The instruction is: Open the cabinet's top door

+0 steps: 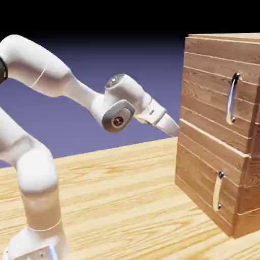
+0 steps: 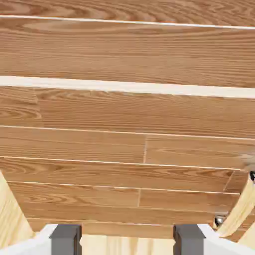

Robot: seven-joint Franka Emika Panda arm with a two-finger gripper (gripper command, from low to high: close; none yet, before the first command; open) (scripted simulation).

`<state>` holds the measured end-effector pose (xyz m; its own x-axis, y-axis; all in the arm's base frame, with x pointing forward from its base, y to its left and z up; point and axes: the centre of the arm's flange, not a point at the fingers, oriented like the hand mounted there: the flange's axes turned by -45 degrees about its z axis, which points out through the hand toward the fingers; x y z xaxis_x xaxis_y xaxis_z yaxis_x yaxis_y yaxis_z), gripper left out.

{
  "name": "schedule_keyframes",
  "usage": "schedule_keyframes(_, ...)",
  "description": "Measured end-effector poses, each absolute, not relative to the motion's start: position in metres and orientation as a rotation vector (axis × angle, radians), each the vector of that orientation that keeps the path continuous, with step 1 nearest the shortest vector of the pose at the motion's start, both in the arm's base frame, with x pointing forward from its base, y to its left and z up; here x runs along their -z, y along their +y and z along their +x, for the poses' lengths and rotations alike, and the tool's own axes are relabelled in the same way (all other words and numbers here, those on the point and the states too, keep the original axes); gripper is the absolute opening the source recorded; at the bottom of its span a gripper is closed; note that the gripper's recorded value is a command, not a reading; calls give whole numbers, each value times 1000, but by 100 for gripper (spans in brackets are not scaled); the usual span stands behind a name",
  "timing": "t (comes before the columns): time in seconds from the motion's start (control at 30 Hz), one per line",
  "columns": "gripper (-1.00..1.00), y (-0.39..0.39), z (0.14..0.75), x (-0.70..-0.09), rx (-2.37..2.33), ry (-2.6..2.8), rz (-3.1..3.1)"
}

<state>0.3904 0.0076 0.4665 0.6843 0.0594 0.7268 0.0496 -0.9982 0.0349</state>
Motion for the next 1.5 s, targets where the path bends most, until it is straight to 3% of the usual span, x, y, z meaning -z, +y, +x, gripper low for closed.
schedule_keyframes(0.8, 0, 16, 381, -589, -1731, 194, 2604)
schedule_keyframes(1.5, 0, -53, 388, -604, -2069, 127, 2374)
